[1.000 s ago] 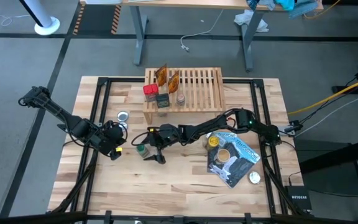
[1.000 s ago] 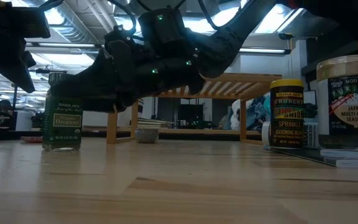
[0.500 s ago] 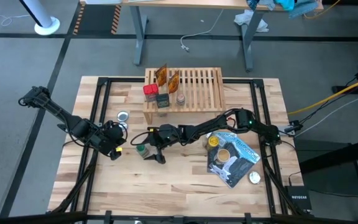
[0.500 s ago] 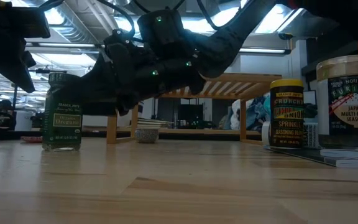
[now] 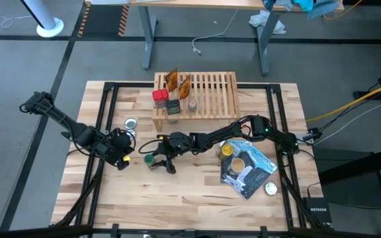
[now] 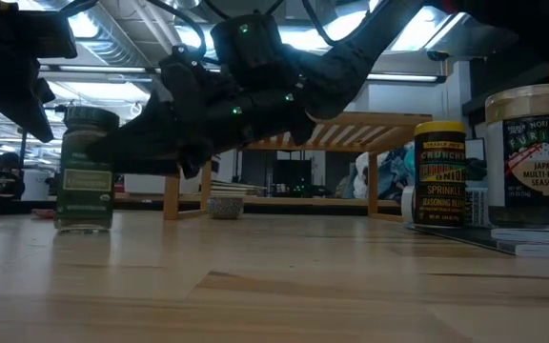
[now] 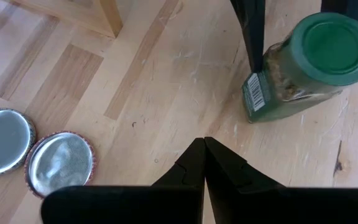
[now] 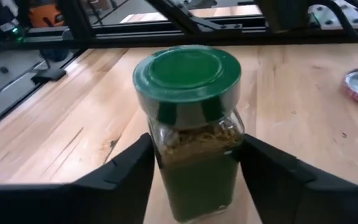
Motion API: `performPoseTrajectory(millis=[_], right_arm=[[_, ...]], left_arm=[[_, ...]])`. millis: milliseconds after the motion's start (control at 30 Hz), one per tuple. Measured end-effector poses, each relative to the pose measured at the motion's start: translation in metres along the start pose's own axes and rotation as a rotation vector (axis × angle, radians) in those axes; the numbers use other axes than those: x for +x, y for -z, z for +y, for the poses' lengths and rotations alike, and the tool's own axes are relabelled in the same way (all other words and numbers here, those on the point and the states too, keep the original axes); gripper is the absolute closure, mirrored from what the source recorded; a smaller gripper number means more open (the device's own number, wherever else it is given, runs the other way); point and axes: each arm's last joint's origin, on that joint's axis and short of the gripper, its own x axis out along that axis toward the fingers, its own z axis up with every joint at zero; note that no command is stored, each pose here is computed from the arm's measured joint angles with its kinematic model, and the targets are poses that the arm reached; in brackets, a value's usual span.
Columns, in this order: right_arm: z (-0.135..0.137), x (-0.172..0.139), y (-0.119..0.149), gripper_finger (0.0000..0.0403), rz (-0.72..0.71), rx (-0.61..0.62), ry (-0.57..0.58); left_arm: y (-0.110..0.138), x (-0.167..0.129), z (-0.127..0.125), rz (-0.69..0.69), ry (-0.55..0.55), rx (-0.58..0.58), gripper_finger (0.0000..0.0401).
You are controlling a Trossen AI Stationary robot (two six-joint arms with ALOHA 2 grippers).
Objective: Shelf spices
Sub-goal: Put the green seasoning bottle on the shelf
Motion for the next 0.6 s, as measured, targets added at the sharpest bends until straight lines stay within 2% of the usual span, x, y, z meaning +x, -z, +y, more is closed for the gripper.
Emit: performPoseTrajectory(millis=[167,400,600], right_arm=[[0.006,0.002,0.0,0.0203,-0.002,0.033,0.04],[0.013,0.004,0.001,0.0185,-0.001,0.0,0.077],[0.017,0.005,0.002,0.0193,0.009,0.0,0.065]], left_arm=[[0.0,0.0,0.0,0.0,0.0,0.0,0.04],[0.0,0.0,0.0,0.0,0.0,0.0,0.04],[0.0,0.0,0.0,0.0,0.0,0.0,0.04]])
